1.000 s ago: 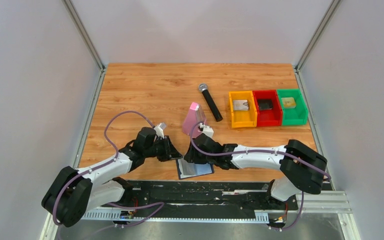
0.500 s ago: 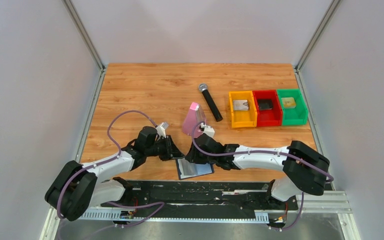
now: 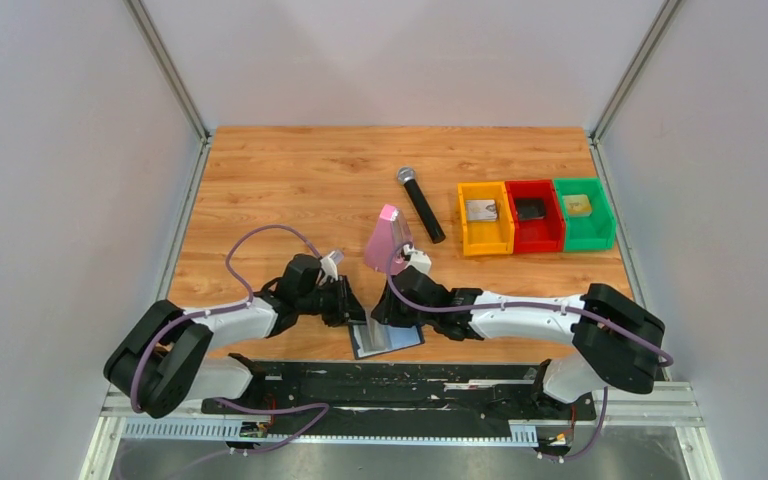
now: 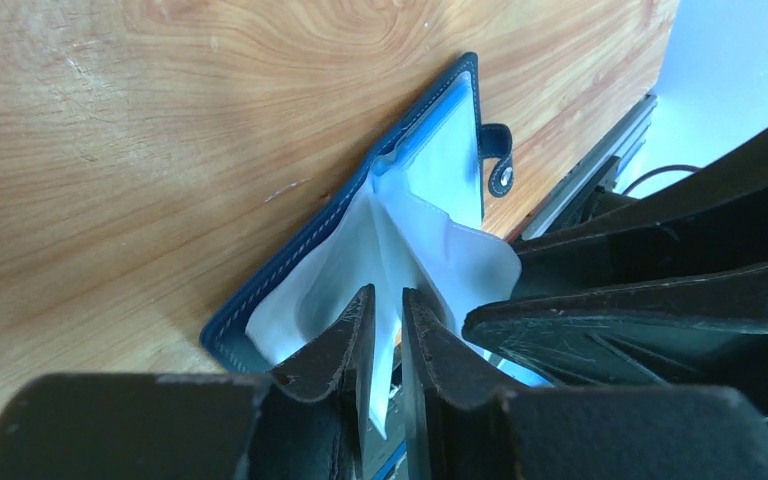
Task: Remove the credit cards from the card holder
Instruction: Remove the credit card from the card holder.
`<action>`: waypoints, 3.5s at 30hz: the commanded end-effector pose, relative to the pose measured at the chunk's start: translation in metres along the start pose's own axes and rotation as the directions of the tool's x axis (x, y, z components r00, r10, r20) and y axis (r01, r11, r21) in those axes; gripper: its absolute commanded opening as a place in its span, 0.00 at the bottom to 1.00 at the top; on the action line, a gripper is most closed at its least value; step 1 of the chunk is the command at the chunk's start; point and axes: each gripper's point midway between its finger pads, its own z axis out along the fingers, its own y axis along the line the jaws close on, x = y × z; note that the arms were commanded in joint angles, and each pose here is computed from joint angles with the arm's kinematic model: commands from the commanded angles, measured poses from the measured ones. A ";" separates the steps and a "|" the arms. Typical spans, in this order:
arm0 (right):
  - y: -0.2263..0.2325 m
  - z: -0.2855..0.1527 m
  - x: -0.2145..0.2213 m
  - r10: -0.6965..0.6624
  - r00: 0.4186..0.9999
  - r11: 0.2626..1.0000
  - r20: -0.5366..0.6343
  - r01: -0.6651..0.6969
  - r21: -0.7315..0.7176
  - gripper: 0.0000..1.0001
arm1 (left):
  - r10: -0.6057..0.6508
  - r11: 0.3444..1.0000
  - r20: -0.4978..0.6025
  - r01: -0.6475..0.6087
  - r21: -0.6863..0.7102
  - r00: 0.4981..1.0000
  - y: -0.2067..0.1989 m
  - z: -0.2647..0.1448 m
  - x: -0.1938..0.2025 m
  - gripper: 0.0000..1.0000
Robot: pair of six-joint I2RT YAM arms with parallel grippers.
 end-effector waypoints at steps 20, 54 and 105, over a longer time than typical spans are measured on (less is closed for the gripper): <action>-0.040 -0.014 -0.010 0.049 0.996 0.980 0.072 -0.062 0.186 0.32 | 0.057 0.984 0.124 -0.034 -0.175 0.991 0.002 -0.026 -0.023 0.32; 0.027 -0.021 -0.008 -0.183 0.979 0.973 -0.088 0.167 -0.160 0.32 | 0.027 0.992 0.048 -0.021 -0.125 0.999 0.013 -0.019 0.003 0.19; -0.024 0.028 0.019 -0.076 0.966 0.984 -0.247 0.032 -0.177 0.22 | 0.029 0.979 0.039 -0.021 -0.203 0.999 0.041 -0.012 0.008 0.15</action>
